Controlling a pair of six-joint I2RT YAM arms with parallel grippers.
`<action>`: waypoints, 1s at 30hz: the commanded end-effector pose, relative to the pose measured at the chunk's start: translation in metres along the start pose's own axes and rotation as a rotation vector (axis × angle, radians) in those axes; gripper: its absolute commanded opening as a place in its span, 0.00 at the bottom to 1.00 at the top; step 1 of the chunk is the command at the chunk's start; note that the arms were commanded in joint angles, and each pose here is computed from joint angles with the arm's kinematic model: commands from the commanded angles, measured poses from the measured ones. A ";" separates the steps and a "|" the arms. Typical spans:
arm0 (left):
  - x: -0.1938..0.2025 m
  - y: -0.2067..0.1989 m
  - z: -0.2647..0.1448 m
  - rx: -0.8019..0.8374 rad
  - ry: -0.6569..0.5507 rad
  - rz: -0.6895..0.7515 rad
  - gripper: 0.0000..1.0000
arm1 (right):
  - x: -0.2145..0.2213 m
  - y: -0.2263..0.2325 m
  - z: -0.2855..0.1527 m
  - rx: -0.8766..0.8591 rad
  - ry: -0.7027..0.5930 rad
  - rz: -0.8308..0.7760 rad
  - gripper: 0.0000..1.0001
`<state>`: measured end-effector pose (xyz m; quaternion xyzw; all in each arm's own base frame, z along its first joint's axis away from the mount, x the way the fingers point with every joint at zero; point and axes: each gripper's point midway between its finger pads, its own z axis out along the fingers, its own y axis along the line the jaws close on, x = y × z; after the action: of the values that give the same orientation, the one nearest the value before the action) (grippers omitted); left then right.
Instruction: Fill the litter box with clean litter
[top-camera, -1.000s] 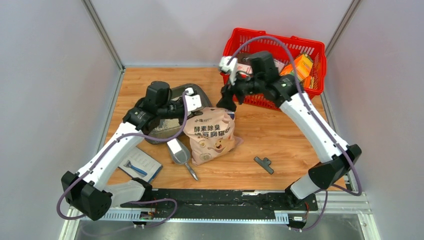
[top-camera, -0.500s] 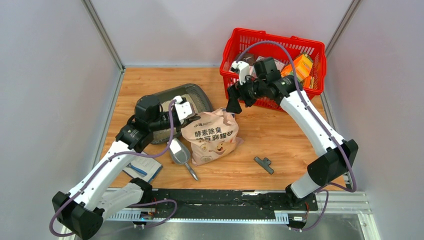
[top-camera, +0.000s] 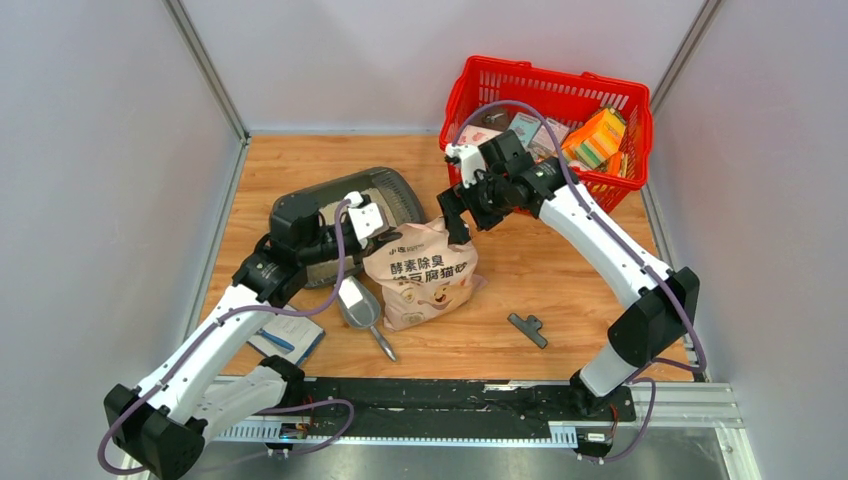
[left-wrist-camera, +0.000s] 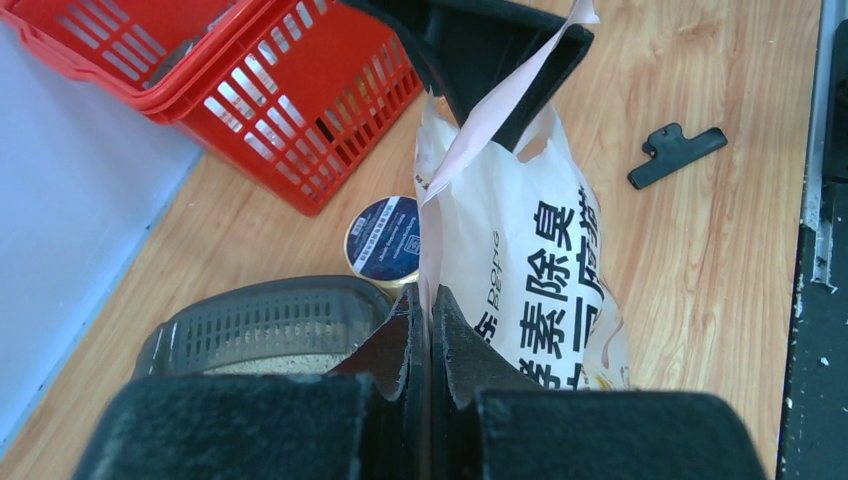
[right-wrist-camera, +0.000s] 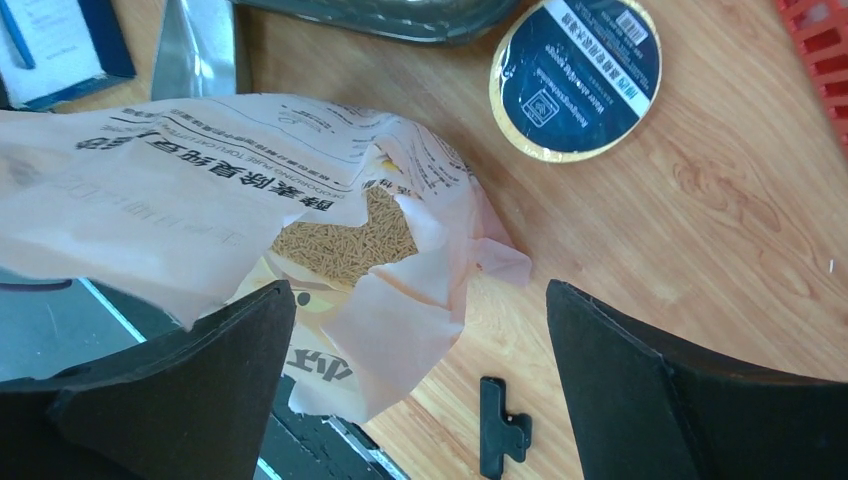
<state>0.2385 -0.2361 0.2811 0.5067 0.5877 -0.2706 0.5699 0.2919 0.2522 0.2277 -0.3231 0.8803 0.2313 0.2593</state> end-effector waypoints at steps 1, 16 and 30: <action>-0.052 0.007 -0.008 -0.039 -0.170 0.103 0.00 | 0.014 0.000 0.012 0.074 0.057 0.022 1.00; -0.049 0.004 -0.012 -0.043 -0.166 0.118 0.00 | 0.024 -0.078 -0.019 0.497 0.072 -0.019 1.00; -0.058 0.002 -0.001 -0.003 -0.187 0.123 0.00 | 0.013 -0.026 -0.008 0.170 0.028 -0.003 0.80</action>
<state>0.2309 -0.2380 0.2830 0.5084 0.5772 -0.2747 0.5769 0.3066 0.2008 0.2032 -0.2704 0.9191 0.1091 0.2649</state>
